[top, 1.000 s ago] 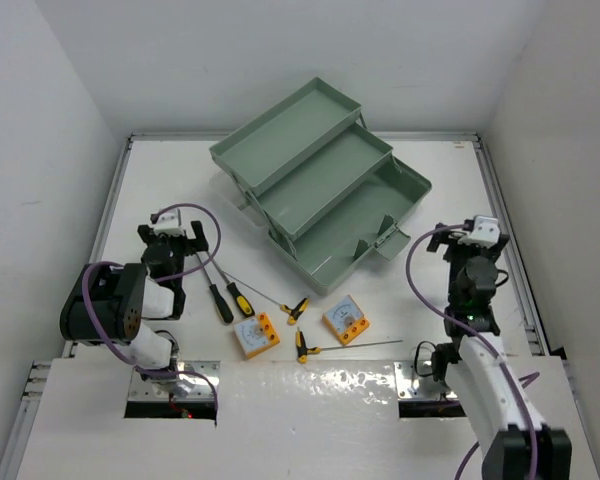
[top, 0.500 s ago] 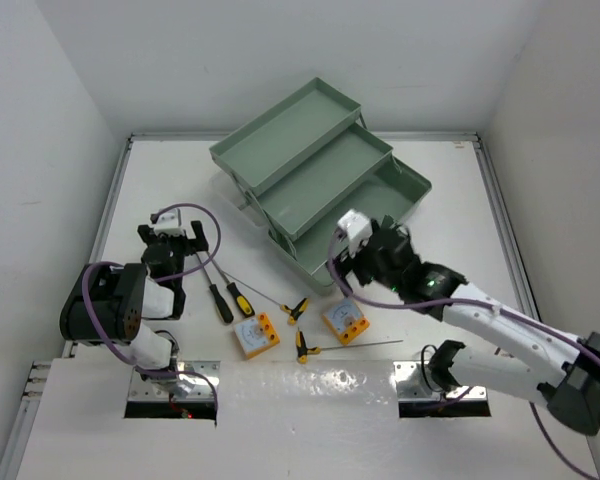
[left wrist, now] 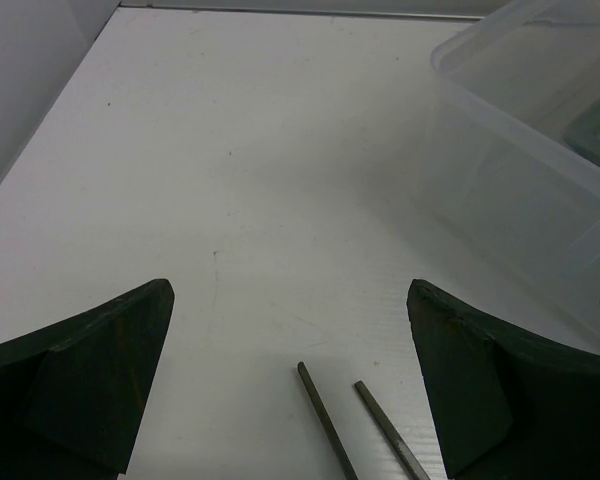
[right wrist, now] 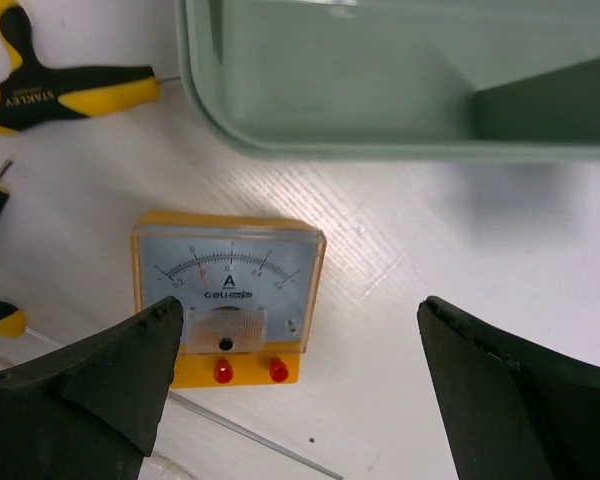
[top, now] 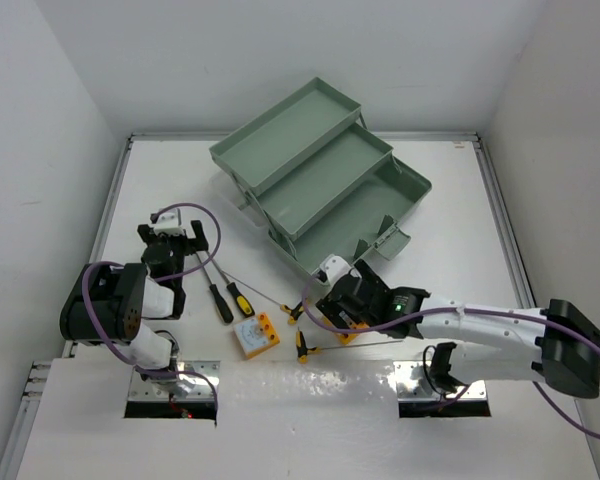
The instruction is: Sort the tools into containers
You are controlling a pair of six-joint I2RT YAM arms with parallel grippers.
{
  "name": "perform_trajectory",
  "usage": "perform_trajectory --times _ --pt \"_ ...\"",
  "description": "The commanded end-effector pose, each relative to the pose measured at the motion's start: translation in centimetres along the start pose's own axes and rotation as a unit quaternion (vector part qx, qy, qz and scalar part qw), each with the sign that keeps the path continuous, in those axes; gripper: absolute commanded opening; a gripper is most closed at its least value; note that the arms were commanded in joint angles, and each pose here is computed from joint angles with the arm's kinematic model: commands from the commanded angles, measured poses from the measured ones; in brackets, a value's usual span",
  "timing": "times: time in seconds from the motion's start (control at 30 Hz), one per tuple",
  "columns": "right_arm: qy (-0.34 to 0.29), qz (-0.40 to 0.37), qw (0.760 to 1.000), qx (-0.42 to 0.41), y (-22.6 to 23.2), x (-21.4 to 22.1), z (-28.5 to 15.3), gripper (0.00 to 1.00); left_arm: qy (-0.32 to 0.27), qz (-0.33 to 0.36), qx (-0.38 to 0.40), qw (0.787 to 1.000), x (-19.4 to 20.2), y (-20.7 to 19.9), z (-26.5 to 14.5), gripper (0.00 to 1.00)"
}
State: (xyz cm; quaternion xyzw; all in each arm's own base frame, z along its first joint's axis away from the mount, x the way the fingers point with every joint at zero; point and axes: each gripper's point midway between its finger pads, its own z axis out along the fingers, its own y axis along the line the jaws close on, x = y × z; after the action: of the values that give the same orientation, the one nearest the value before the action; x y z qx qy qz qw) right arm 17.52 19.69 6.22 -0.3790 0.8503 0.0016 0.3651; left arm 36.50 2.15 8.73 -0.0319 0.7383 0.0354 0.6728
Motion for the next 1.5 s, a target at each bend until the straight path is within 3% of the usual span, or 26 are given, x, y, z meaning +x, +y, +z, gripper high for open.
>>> perform_trajectory --times 0.0,0.13,0.23,0.53,0.9,1.13,1.23,1.33,1.37,1.47 --pt "-0.057 0.066 0.996 -0.031 1.5 -1.9 -0.1 0.98 -0.033 -0.001 0.005 0.999 -1.9 -0.4 0.6 1.00" --pt "-0.056 0.077 0.994 -0.062 2.8 -2.1 0.1 0.91 -0.033 0.000 0.005 0.999 -1.9 -0.4 0.6 1.00" --pt "-0.038 0.089 0.991 -0.089 4.1 -1.2 0.4 0.99 -0.033 -0.001 0.005 0.999 -1.9 -0.4 0.6 0.99" --pt "-0.008 0.132 0.987 -0.093 5.0 1.6 1.5 0.99 -0.033 0.000 0.005 0.999 -1.9 -0.4 0.6 0.99" --pt "0.027 0.093 0.995 -0.039 3.7 3.1 3.2 0.99 -0.033 -0.001 0.005 0.999 -1.9 -0.4 0.6 0.99" --pt "0.008 0.059 0.997 -0.054 4.2 2.5 3.9 0.99 -0.033 -0.001 0.005 0.999 -1.9 -0.4 0.6 0.99" --pt "-0.001 0.057 0.996 -0.068 4.8 2.3 4.1 0.90 -0.033 -0.001 0.005 0.999 -1.9 -0.4 0.6 0.99" --pt "-0.006 0.056 0.996 -0.075 5.0 2.2 4.1 0.62 -0.033 0.000 0.005 0.999 -1.9 -0.4 0.6 0.99" --pt "-0.008 0.056 0.995 -0.077 5.0 2.1 4.0 0.46 -0.033 0.000 0.005 0.999 -1.9 -0.4 0.6 0.99" --pt "-0.008 0.051 0.996 -0.076 4.8 1.7 3.7 0.28 -0.033 -0.001 0.005 0.999 -1.9 -0.4 0.6 0.99"
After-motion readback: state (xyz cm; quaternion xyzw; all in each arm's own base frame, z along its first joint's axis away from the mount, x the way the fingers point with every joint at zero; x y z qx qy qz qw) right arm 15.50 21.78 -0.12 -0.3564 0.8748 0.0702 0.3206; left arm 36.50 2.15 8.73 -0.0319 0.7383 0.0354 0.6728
